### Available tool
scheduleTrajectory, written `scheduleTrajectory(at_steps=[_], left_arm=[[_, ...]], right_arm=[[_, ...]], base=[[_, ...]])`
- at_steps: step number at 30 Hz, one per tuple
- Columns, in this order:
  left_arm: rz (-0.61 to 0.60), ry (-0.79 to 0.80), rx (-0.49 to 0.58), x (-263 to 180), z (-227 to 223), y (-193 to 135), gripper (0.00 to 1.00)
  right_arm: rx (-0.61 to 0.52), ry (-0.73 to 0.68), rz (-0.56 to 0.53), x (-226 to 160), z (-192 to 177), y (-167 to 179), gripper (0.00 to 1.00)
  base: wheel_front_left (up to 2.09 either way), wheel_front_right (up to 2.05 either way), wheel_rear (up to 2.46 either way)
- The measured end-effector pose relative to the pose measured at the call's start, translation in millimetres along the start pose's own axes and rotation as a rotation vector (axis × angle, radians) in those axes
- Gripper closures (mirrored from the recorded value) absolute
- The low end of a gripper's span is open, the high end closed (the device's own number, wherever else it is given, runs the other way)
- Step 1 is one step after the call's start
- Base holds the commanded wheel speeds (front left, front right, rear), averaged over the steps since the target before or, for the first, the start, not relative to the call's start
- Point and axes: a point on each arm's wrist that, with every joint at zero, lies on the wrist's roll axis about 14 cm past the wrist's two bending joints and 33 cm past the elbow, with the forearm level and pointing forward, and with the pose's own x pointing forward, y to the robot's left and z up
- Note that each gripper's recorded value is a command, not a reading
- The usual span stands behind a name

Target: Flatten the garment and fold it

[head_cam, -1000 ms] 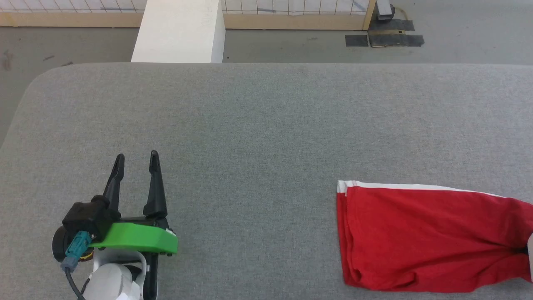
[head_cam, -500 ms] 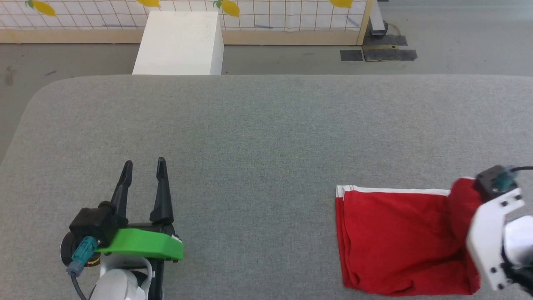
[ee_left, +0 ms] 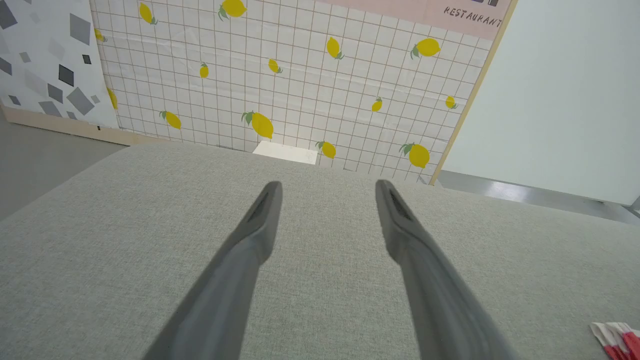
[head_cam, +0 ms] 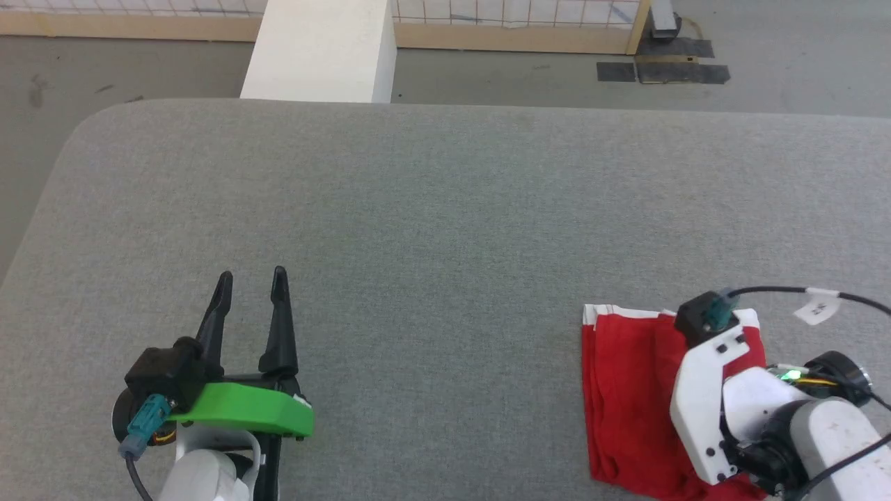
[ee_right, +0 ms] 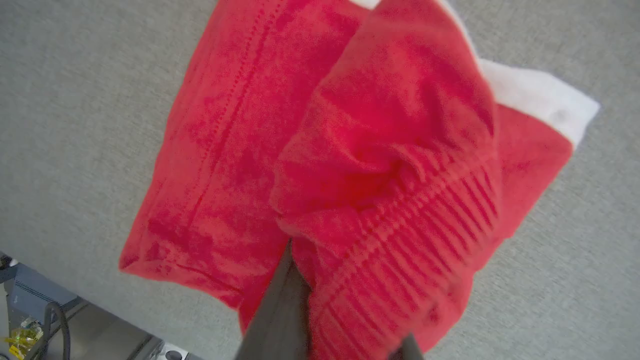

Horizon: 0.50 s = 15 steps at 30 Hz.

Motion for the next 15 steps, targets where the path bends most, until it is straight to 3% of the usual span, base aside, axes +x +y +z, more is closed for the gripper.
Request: scheduleTrajectory(at_steps=[7, 8, 9, 10, 15], left_arm=[[0.022, 0.004, 0.002, -1.5, -1.2, 6.9, 0.0], [0.022, 0.003, 0.003, -1.4, -1.0, 6.9, 0.0], [0.021, 0.003, 0.004, -1.3, -1.0, 6.7, 0.0], [0.021, 0.002, 0.003, -1.3, -0.8, 6.8, 0.0], [0.019, -0.011, 0.001, -0.7, 3.3, 6.3, 0.0]], right_arm=[[-0.009, 0.045, 0.026, 22.7, -5.9, 9.1, 1.0], [-0.014, 0.036, 0.027, 23.6, -3.5, 9.7, 0.67], [-0.015, 0.029, 0.029, 24.4, -2.2, 10.3, 0.11], [-0.022, 0.014, 0.031, 24.3, 0.6, 12.0, 0.0], [-0.109, -0.058, 0.035, 9.5, 17.2, 22.6, 0.0]], base=[[0.0, 0.0, 0.0], [0.0, 0.0, 0.0], [0.0, 0.0, 0.0], [0.0, 0.0, 0.0], [0.0, 0.0, 0.0]])
